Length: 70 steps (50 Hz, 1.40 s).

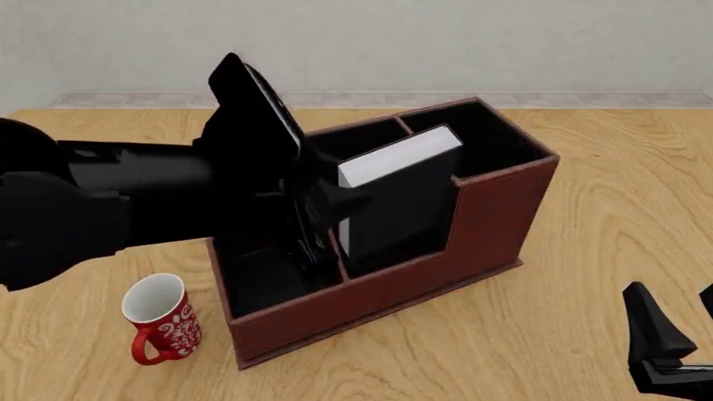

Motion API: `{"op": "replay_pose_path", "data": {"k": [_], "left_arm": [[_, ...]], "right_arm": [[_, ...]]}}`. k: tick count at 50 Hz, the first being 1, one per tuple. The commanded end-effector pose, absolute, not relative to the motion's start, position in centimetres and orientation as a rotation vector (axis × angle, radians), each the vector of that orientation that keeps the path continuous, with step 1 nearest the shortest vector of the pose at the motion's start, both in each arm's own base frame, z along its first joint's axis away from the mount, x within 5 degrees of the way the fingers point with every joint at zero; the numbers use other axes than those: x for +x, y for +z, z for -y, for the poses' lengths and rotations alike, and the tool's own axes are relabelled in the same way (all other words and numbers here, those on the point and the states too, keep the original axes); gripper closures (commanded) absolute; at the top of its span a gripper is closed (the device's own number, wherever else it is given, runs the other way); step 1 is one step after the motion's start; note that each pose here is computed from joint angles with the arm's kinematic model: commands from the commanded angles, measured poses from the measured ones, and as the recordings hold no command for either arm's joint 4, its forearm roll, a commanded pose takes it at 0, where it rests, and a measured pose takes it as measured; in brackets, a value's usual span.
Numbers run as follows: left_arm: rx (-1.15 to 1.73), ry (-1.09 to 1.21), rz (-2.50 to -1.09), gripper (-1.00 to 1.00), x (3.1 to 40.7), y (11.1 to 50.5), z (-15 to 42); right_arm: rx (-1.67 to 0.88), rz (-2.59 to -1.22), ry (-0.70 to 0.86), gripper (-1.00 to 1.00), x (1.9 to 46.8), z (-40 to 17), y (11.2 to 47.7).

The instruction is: Pick up the book and place it in the back compartment of the caddy.

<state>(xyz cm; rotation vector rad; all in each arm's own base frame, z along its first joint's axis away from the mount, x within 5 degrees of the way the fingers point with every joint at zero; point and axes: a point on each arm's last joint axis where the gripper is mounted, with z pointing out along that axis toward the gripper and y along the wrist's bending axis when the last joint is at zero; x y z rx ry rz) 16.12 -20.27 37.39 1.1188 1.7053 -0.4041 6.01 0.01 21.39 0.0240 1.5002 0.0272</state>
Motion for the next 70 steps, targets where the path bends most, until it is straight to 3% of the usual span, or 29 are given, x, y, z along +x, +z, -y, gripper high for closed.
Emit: {"op": "replay_pose_path", "data": {"k": [1,70], "left_arm": [[1.097,-0.363,-1.718,1.00,17.8,36.7,20.5],[1.038,-0.329,-1.803,1.00,23.0,30.4,23.2]], "right_arm": [[0.024,-1.500,0.027,-1.00,6.0,0.0,21.4],[0.024,-1.500,0.027,-1.00,6.0,0.0,21.4]]}}
